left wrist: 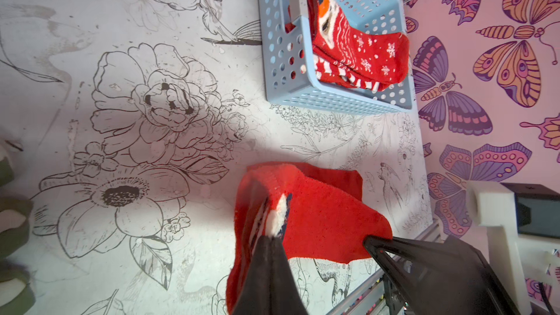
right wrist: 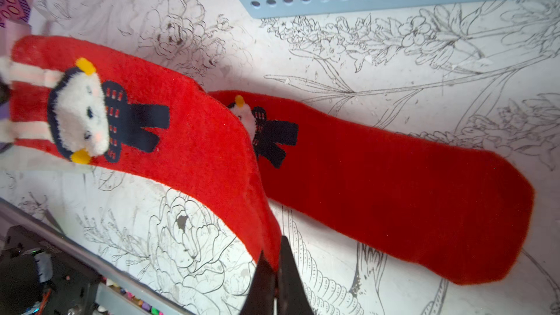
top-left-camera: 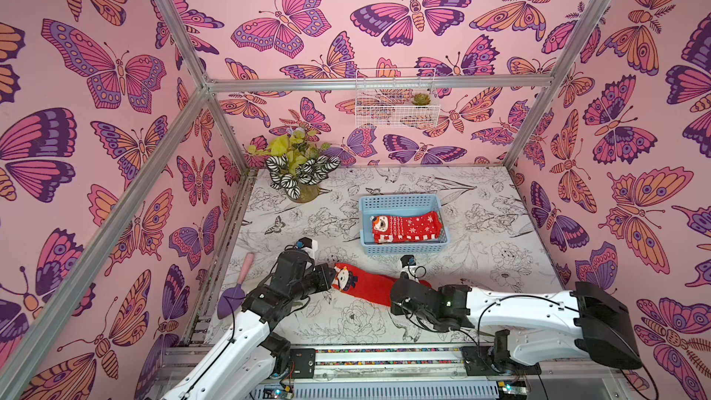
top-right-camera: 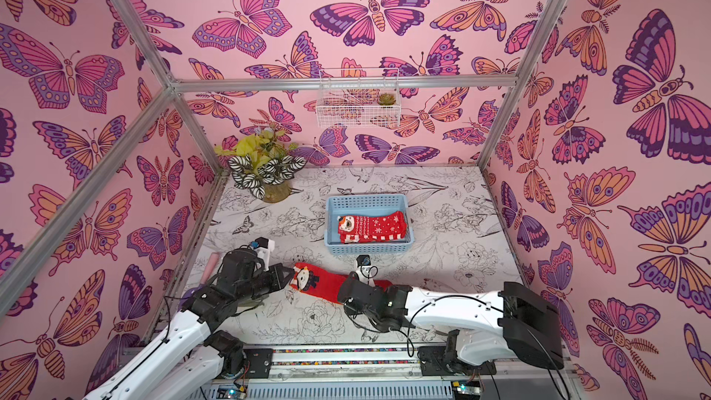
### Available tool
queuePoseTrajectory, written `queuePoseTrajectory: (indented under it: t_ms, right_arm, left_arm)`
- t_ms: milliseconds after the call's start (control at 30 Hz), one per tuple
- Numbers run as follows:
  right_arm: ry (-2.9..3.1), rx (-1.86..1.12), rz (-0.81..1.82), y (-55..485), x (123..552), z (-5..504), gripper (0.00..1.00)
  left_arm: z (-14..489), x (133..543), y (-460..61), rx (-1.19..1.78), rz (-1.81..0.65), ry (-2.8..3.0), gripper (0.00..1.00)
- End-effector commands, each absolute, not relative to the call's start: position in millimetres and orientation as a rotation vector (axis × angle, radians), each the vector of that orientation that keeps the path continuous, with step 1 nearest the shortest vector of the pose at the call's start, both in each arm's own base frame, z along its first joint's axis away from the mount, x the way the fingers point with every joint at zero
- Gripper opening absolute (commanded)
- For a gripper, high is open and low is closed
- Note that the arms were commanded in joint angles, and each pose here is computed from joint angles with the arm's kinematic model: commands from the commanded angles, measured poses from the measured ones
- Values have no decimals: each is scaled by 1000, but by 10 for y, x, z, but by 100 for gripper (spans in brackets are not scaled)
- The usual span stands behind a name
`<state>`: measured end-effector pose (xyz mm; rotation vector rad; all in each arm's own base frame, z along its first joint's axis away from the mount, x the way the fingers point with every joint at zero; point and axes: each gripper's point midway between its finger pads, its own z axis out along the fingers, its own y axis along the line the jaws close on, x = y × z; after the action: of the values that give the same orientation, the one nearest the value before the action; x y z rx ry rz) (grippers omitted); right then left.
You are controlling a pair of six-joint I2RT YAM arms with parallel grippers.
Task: Place the socks together as a pair
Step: Pick up the sock from the center of the board, then place the sock in the sock.
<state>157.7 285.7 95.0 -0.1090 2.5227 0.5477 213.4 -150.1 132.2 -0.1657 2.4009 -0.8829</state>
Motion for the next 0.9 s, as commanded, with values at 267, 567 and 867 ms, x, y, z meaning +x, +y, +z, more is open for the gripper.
queuePoseTrajectory:
  t_ms: [267, 567, 867]
  right_arm:
    - [2442, -71, 426, 2359, 1657, 1298, 0]
    - [2477, 30, 433, 2031, 1623, 1151, 0]
    - [2622, 58, 307, 1665, 1718, 736, 0]
  left_arm:
    - [1706, 2002, -1673, -125, -1050, 2336, 0]
    - [1642, 2041, -1945, -69, -1093, 2277, 0]
    - [1168, 2136, -2049, -56, -965, 2375, 0]
